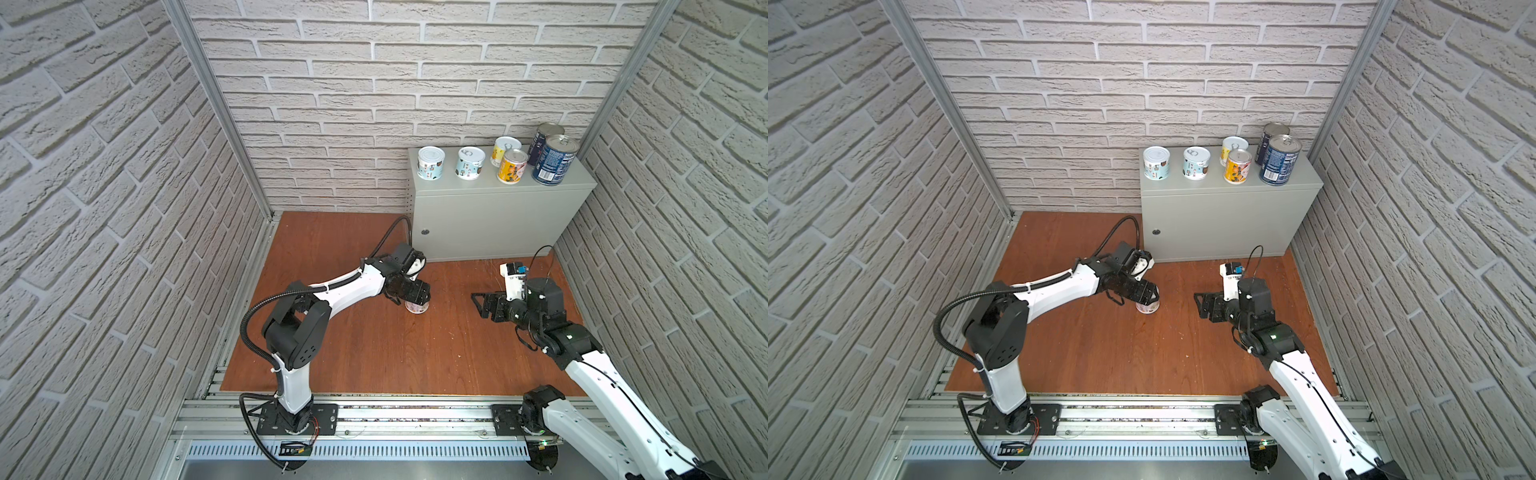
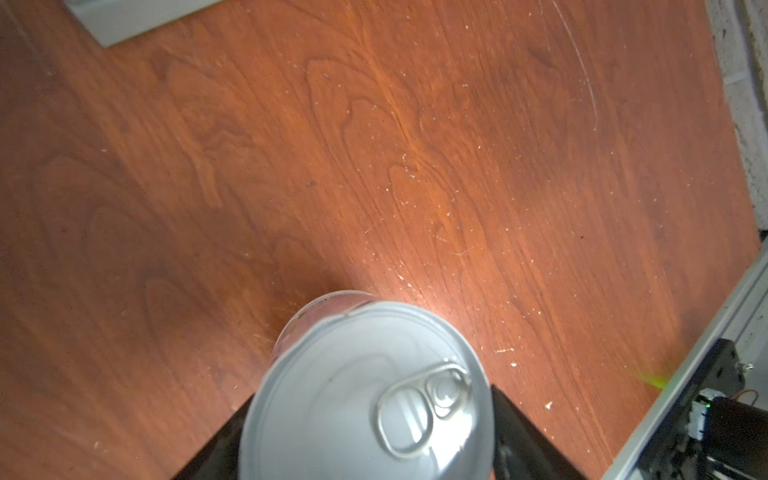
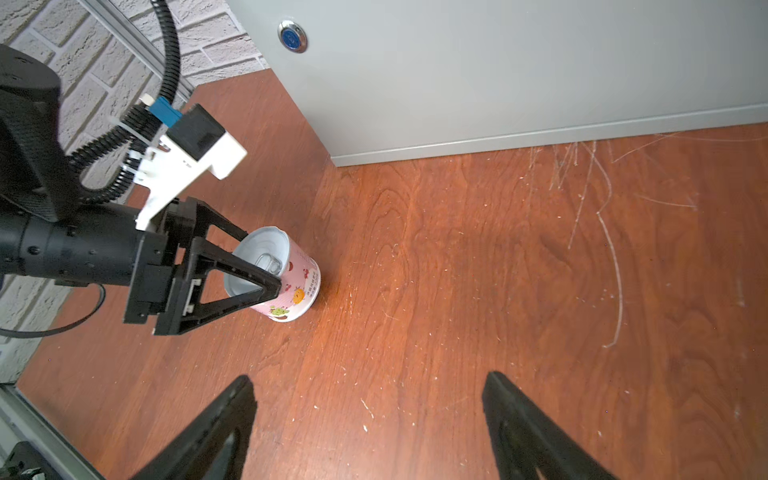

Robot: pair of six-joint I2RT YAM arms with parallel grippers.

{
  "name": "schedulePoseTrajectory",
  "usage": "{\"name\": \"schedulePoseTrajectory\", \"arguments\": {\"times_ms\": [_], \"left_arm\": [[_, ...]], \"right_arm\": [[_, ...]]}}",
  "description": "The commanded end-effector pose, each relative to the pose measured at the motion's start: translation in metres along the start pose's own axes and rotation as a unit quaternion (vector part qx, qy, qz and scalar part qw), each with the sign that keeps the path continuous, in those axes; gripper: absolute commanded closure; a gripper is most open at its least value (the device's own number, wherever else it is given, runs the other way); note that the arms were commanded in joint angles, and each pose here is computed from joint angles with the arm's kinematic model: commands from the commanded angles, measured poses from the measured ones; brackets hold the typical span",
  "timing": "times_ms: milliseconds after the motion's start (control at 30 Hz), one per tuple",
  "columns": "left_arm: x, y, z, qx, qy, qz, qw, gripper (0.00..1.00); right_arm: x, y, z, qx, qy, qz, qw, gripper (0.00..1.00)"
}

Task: Place and organize the canned foods onto the counter
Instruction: 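Lift the pink-labelled can with the left gripper while the right gripper approaches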

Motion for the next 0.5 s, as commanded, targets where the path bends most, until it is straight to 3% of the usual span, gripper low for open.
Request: {"name": "schedulePoseTrajectory", "arguments": {"times_ms": [0, 200, 467], "left_arm": [[0.019, 0.007, 0.001, 0.013, -0.028, -0.04, 0.999, 0.47], [0.044, 0.003, 0.013, 0.031, -0.021, -0.059, 0.998, 0.47], [0.083, -0.003, 0.014, 0.04, -0.018, -0.069, 0.997, 0.47]], "right_arm": [[-0.012, 0.007, 0.015, 0.005, 0.052, -0.015, 0.999, 0.16], [-0.029, 0.003, 0.041, 0.063, 0.062, 0.0, 0.996, 0.16], [-0.049, -0.015, 0.077, 0.135, 0.15, 0.005, 0.979, 0.18]]}}
Point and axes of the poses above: each gripper's point midway between its finger pads, its own x axis back along the fingers, its own z axis along the line the jaws close on, y = z × x, the point moved 9 cm from there along x, back along the fingers, and after that the axes turned 10 degrees about -x, right-handed, at the moved point
